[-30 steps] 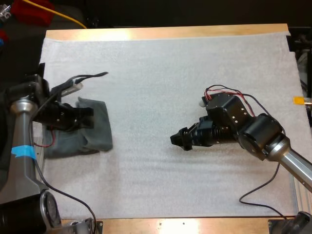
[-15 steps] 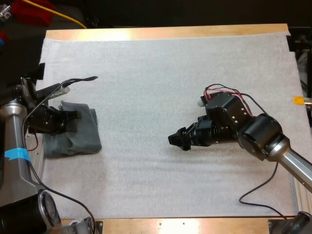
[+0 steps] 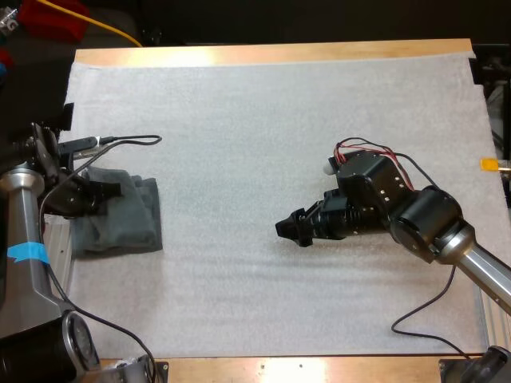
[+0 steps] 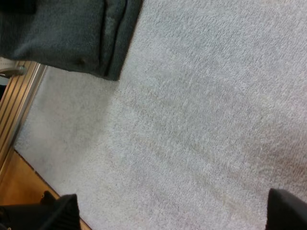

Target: Pick towel from pile, fold and stack

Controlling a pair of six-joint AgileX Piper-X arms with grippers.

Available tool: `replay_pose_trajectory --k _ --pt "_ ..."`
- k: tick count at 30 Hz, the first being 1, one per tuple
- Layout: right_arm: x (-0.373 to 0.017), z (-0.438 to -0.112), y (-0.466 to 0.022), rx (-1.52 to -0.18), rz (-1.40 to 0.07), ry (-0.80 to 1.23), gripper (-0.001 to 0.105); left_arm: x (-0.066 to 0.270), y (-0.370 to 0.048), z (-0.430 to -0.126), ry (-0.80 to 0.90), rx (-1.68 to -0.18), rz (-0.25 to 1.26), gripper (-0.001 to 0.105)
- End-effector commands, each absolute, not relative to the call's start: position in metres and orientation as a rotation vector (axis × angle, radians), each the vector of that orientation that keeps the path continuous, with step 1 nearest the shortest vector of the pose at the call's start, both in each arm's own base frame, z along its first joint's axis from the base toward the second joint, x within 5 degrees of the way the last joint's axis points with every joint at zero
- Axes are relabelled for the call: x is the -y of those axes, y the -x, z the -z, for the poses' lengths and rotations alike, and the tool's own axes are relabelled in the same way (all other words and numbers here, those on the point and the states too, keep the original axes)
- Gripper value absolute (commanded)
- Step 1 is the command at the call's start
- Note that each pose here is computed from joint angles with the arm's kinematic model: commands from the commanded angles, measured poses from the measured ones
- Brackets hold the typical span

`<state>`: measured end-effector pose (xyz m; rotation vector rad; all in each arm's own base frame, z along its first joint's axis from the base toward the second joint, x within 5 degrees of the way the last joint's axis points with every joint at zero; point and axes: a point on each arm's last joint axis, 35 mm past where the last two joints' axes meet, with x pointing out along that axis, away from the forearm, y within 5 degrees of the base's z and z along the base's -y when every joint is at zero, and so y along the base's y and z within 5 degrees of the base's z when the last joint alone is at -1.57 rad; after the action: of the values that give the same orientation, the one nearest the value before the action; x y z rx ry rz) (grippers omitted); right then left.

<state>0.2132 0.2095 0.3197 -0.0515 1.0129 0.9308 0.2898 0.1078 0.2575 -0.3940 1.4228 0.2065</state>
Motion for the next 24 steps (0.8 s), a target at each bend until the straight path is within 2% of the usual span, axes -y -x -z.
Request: replay_pose_trajectory --k 1,2,5,13,18,24 --pt "-0.208 -0.323 -0.21 -1.014 -0.948 0.057 0.075 -0.109 -0.291 -0.263 0.372 -1.397 -0.222 0.043" --pt "-0.208 -0.323 -0.21 -1.014 -0.95 0.056 0.075 -0.109 -0.291 -0.263 0.362 -1.399 -0.233 0.053" --pt "-0.208 -0.323 -0.21 -1.017 -0.961 0.051 0.075 -0.112 -0.29 -0.263 0.302 -1.414 -0.303 0.07" --pt "-0.208 -0.323 -0.21 -1.021 -0.958 0.045 0.075 -0.118 -0.285 -0.263 0.188 -1.452 -0.502 0.068" --pt "-0.208 -0.323 -0.21 -1.021 -0.958 0.045 0.075 -0.113 -0.284 -0.269 0.195 -1.436 -0.494 0.068" --pt "-0.208 -0.323 -0.21 -1.021 -0.958 0.045 0.075 -0.095 -0.282 -0.283 0.208 -1.385 -0.404 0.068"
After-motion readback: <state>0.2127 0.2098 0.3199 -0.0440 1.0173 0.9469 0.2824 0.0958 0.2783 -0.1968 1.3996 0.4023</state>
